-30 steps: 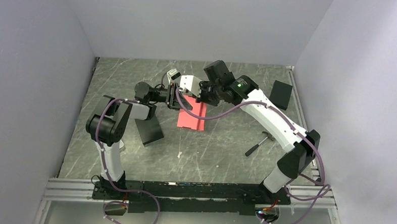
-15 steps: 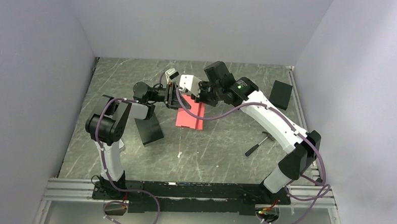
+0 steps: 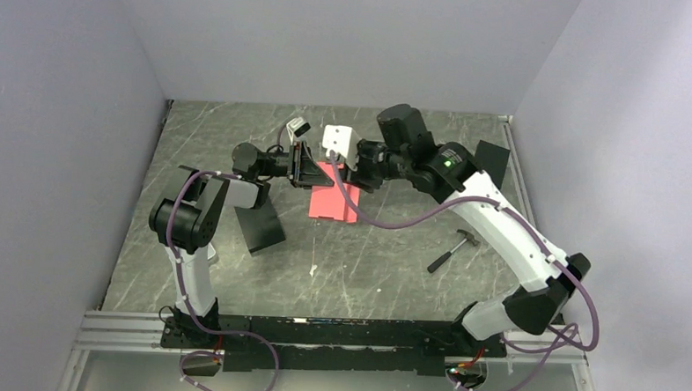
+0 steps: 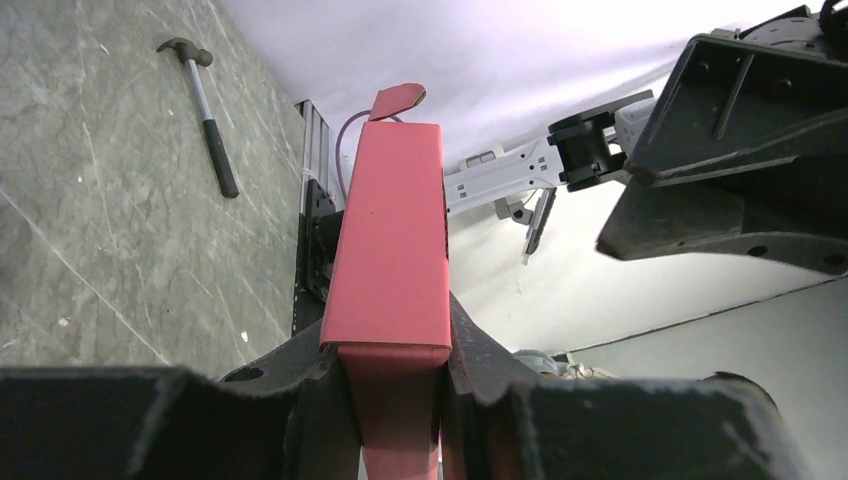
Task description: Fold the paper box
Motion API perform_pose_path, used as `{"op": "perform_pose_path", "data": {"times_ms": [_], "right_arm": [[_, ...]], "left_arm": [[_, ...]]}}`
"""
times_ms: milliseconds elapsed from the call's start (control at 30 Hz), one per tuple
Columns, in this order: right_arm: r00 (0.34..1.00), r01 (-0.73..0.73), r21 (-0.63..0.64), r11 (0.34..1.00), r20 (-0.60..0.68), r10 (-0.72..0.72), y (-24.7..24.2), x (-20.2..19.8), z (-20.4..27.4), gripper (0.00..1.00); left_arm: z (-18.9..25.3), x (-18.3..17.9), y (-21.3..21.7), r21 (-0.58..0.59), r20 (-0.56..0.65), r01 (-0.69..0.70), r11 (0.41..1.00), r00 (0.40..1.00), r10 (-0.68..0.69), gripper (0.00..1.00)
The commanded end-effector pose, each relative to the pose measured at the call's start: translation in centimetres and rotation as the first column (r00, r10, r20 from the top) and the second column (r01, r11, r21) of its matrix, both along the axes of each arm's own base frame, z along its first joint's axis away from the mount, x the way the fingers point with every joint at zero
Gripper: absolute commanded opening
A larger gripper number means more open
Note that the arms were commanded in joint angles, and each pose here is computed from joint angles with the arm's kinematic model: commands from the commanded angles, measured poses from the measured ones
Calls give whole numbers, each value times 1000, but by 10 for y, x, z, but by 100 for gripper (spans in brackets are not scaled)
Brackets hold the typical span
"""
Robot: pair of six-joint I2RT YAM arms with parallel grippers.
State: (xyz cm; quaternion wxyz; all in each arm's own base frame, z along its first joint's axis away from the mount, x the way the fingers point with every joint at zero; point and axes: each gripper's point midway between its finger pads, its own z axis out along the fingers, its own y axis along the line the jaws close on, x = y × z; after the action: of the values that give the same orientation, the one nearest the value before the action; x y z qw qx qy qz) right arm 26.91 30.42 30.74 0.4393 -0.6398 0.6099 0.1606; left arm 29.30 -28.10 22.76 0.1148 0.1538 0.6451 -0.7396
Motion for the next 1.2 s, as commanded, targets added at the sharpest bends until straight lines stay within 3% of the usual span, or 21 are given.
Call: {"op": "perform_pose_path", "data": {"times_ms": [0, 133, 267, 400, 567, 767, 1167], "right_arm": [[1000, -4, 128, 992, -10, 5, -8, -2, 30, 44], [988, 90, 306, 948, -149, -46, -43, 19, 38, 44], [943, 195, 519, 832, -332, -14, -64, 19, 25, 45], [870, 309, 603, 735, -491, 37, -68, 22, 10, 52], [802, 353, 641, 681, -582, 132, -63, 16, -2, 61], [735, 463, 634, 619, -665, 131, -62, 22, -17, 60], [732, 487, 612, 623, -676, 91, -49, 33, -25, 55]], "left_arm": [[17, 3, 1, -41, 71, -23, 999, 997, 26, 3], [19, 2, 3, -43, 84, -29, 999, 996, 33, 3], [20, 0, 4, -48, 118, -37, 998, 992, 42, 3], [24, -3, 5, -55, 159, -38, 998, 986, 46, 3], [30, -6, 6, -63, 180, -42, 997, 982, 53, 3], [34, -10, 8, -74, 230, -49, 996, 971, 65, 3], [42, -17, 0, -85, 253, -24, 996, 966, 45, 3]]}}
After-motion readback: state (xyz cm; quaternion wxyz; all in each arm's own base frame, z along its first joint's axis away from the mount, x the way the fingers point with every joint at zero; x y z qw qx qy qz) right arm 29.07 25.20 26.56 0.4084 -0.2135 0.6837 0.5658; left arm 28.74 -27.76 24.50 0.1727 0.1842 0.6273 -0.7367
